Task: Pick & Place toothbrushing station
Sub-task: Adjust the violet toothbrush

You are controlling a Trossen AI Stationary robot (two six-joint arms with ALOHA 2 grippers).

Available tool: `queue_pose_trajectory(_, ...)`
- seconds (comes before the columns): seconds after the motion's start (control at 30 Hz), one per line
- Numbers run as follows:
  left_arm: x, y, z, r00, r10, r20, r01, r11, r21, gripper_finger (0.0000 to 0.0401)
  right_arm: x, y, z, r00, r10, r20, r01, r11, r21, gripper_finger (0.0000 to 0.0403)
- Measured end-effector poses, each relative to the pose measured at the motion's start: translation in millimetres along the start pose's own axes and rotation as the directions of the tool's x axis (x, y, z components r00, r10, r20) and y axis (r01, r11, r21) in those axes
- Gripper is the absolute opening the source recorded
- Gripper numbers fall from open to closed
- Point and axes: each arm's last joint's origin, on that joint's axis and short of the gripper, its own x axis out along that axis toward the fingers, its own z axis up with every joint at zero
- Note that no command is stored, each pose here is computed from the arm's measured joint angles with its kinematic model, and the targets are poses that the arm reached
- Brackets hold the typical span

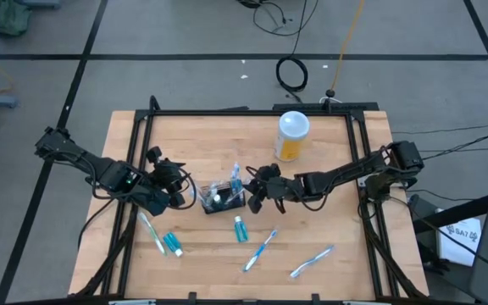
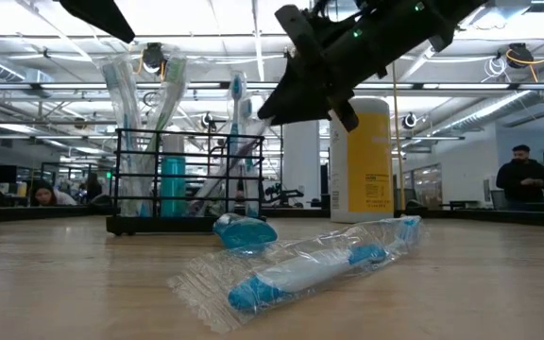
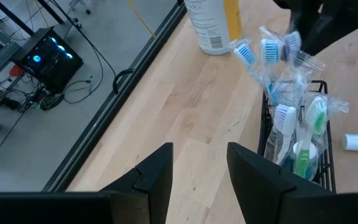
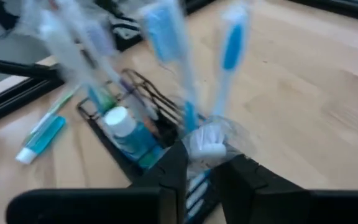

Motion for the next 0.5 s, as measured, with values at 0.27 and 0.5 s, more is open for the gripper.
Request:
queue_pose_trajectory(0.27, 0.0, 0.0, 0.0, 1.000, 0.000, 0.000, 0.000, 1.000, 0.000, 0.0159, -17.9, 7.2, 21.0, 0.992, 0.107, 0.067, -0.099, 0.989, -0.114, 0.0060)
queue_pose_trajectory(0.5, 0.0, 0.0, 0.1, 1.000, 0.002, 0.002, -0.002, 1.000, 0.000, 0.0159, -32.8, 9.2, 32.4, 0.977, 0.209, 0.044, -0.196, 0.958, -0.210, 0.0047)
